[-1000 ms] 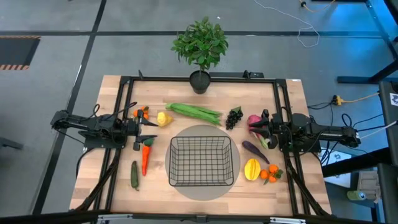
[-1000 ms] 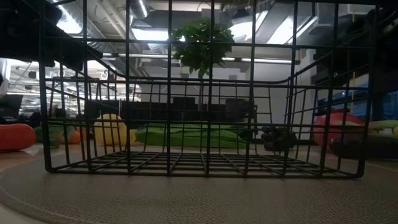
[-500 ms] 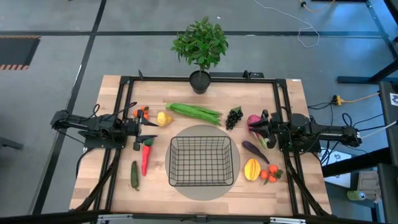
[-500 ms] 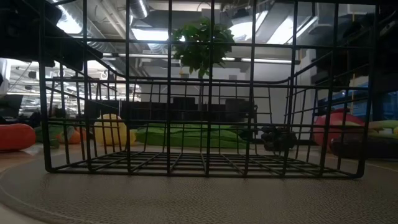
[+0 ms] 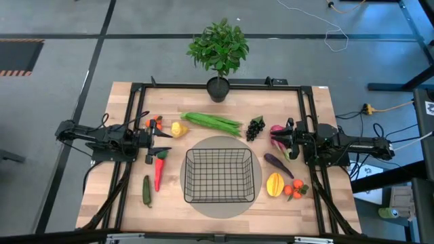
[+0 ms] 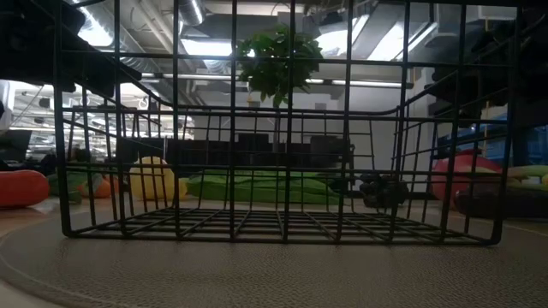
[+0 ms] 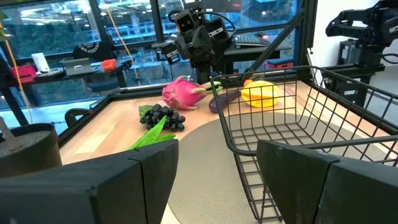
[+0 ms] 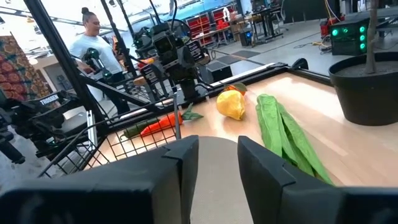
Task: Build produce basket
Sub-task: Put the top tangerines into the black wire basket
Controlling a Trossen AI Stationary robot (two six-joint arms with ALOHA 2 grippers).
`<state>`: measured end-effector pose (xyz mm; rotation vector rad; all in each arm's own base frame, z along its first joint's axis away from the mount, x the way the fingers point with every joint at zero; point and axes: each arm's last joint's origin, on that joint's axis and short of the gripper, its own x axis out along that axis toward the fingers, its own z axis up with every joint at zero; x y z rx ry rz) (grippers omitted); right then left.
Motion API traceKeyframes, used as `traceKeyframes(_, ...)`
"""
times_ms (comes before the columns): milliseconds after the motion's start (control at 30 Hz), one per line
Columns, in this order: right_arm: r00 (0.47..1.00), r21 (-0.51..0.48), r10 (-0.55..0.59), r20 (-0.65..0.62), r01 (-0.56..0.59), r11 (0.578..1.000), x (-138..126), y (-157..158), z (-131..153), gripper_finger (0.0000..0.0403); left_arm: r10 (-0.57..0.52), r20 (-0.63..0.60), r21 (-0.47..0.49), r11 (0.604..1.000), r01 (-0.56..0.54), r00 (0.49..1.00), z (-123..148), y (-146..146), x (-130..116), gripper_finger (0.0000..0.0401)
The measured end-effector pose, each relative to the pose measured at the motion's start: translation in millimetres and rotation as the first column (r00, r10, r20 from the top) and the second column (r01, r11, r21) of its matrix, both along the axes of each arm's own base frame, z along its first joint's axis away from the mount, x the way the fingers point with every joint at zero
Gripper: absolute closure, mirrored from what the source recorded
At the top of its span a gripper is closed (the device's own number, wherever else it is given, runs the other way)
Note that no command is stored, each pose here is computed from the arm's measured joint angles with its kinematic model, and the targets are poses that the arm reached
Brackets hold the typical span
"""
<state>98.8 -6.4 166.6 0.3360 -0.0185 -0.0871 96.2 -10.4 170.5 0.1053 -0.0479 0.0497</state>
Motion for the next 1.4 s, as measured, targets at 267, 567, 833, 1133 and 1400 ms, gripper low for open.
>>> traceKeyframes(267, 1.0, -0.004, 0.0, -0.003, 0.0, 1.0, 0.1, 0.0, -0.2, 0.0293, -0.001, 0.0, 0.0, 1.0, 0.001, 1.0, 0.0, 0.0, 0.0, 0.0191)
traceKeyframes(567, 1.0, -0.004, 0.007, -0.003, -0.007, 1.0, 0.1, 0.2, -0.3, 0.0293, -0.001, -0.001, 0.0, 1.0, 0.001, 1.0, -0.1, 0.0, 0.0, 0.0191)
traceKeyframes(833, 1.0, -0.058, 0.007, -0.008, -0.008, 0.998, 0.1, 0.2, -0.3, 0.0293, 0.0, 0.0, 0.0, 1.0, 0.0, 1.0, 0.0, 0.0, 0.0, 0.0191)
traceKeyframes(1133, 1.0, -0.213, 0.006, -0.022, -0.01, 0.977, 0.1, 0.2, -0.3, 0.0293, 0.0, 0.0, 0.0, 1.0, 0.0, 1.0, -0.1, 0.0, 0.0, 0.0191)
traceKeyframes(1400, 1.0, -0.172, 0.007, -0.018, -0.01, 0.985, 0.1, 0.2, -0.3, 0.0293, 0.0, 0.01, -0.002, 1.0, 0.0, 1.0, 0.9, 0.0, 0.0, 0.0191)
